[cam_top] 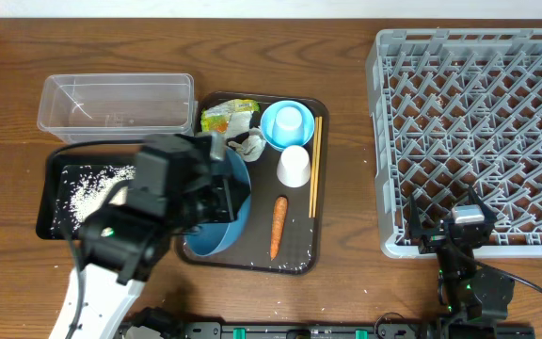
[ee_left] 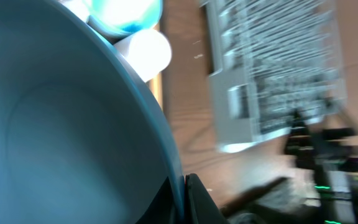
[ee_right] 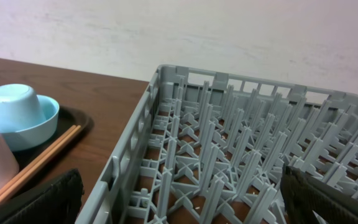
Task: Sort waste into correct bins and load items into the dishwasher rack
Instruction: 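Set the blue plate back on the dark tray and release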
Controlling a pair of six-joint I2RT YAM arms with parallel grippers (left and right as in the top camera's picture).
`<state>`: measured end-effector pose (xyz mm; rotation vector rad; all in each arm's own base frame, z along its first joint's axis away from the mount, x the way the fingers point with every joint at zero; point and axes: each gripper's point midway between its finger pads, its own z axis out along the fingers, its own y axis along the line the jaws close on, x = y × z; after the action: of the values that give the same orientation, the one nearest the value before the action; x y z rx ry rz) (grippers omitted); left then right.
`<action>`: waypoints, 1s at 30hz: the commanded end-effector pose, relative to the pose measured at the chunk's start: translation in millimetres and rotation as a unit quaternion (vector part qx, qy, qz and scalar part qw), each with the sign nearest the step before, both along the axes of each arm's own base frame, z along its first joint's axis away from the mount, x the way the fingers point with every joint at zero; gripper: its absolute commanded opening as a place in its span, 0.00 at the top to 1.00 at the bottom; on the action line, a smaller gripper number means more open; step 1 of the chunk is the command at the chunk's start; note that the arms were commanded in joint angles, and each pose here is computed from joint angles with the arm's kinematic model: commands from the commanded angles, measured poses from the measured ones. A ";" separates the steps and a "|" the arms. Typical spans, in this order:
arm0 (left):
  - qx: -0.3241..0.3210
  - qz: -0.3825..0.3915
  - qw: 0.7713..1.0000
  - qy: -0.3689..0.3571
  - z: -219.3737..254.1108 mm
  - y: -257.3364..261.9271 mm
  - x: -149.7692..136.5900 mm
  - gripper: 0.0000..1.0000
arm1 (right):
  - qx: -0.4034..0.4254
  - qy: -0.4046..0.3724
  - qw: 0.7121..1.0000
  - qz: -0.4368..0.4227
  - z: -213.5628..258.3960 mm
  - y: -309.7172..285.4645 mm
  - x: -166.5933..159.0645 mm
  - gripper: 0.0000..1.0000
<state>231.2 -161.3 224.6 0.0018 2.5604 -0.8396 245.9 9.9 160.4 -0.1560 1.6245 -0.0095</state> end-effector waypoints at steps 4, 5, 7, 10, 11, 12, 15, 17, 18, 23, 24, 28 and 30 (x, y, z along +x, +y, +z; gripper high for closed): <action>0.132 0.003 0.991 0.009 -52.8 -2.2 22.1 0.94 | 0.007 0.003 1.000 -0.005 -1.7 -2.7 0.0 0.01; 0.137 -0.003 0.990 0.017 -60.2 -6.3 24.2 0.94 | 0.007 0.003 1.000 -0.005 -1.7 -2.7 0.0 0.01; 0.146 -0.009 0.989 0.033 -73.9 -11.5 27.7 0.94 | 0.007 0.003 1.000 -0.005 -1.7 -2.7 0.0 0.01; 0.163 -0.014 0.984 0.064 -95.9 -13.8 30.3 0.94 | 0.007 0.003 1.000 -0.005 -1.7 -2.7 0.0 0.01; 0.168 -0.015 0.983 0.072 -101.9 -13.9 30.6 0.94 | 0.007 0.003 1.000 -0.005 -1.7 -2.7 0.0 0.01; 0.173 -0.016 0.981 0.081 -108.2 -14.3 31.3 0.94 | 0.007 0.003 1.000 -0.005 -1.7 -2.7 0.0 0.01; 0.185 -0.019 0.977 0.102 -124.8 -15.1 32.7 0.94 | 0.007 0.003 1.000 -0.005 -1.7 -2.7 0.0 0.01; 0.191 -0.020 0.975 0.113 -132.8 -15.2 32.8 0.93 | 0.007 0.003 1.000 -0.005 -1.7 -2.7 0.0 0.01; 0.194 -0.021 0.974 0.118 -136.5 -15.1 32.6 0.93 | 0.007 0.003 1.000 -0.005 -1.7 -2.7 0.0 0.01; 0.201 -0.023 0.970 0.133 -146.5 -14.6 31.4 0.75 | 0.007 0.003 1.000 -0.005 -1.7 -2.7 0.0 0.01; 0.201 -0.023 0.970 0.133 -146.4 -14.6 31.6 0.68 | 0.007 0.003 1.000 -0.005 -1.7 -2.7 0.0 0.01; 0.196 -0.022 0.973 0.123 -138.2 -17.1 35.7 0.56 | 0.007 0.003 1.000 -0.005 -1.7 -2.7 0.0 0.01; 0.191 -0.022 0.974 0.117 -131.9 -19.0 37.1 0.53 | 0.007 0.003 1.000 -0.005 -1.7 -2.7 0.0 0.01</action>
<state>261.7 -179.2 79.7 0.0761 2.9550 -0.3610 245.9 9.9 160.3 -0.1560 1.6249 -0.0095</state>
